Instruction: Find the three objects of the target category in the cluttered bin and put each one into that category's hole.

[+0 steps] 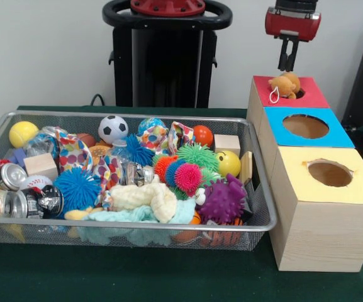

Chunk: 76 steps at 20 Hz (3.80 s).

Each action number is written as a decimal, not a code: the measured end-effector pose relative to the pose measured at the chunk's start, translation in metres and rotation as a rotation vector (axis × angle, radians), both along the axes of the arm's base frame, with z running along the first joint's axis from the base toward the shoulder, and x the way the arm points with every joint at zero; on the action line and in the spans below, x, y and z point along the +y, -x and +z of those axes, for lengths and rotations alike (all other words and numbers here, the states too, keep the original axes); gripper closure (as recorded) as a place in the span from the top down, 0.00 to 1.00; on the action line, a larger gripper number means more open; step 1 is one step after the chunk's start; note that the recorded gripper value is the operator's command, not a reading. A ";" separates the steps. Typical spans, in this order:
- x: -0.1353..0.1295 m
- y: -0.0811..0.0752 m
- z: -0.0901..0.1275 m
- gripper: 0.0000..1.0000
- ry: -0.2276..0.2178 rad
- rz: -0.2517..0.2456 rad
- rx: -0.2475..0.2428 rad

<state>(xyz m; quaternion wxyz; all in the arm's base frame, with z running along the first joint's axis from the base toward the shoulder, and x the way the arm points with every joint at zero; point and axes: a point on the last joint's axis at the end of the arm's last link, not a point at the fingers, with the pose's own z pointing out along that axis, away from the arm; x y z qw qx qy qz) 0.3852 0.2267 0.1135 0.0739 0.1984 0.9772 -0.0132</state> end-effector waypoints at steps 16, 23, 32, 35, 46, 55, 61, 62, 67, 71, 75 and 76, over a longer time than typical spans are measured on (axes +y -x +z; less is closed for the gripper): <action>-0.006 -0.006 -0.010 0.00 0.010 -0.011 -0.028; -0.001 -0.005 -0.016 0.00 0.007 0.002 -0.031; 0.001 -0.004 -0.017 0.00 0.008 0.008 -0.030; 0.001 -0.004 -0.021 0.00 0.012 0.011 -0.035; 0.003 -0.011 -0.027 0.00 0.027 0.026 -0.098; 0.003 -0.019 -0.055 0.00 0.035 0.027 -0.111; 0.000 -0.030 -0.076 0.00 0.038 0.019 -0.123; 0.000 -0.030 -0.078 0.00 0.039 0.019 -0.122; 0.000 -0.030 -0.079 0.00 0.038 0.020 -0.121; 0.001 -0.031 -0.076 0.00 0.036 0.021 -0.123; 0.010 -0.028 -0.064 0.00 0.026 0.028 -0.101; 0.012 -0.027 -0.061 0.00 0.024 0.030 -0.096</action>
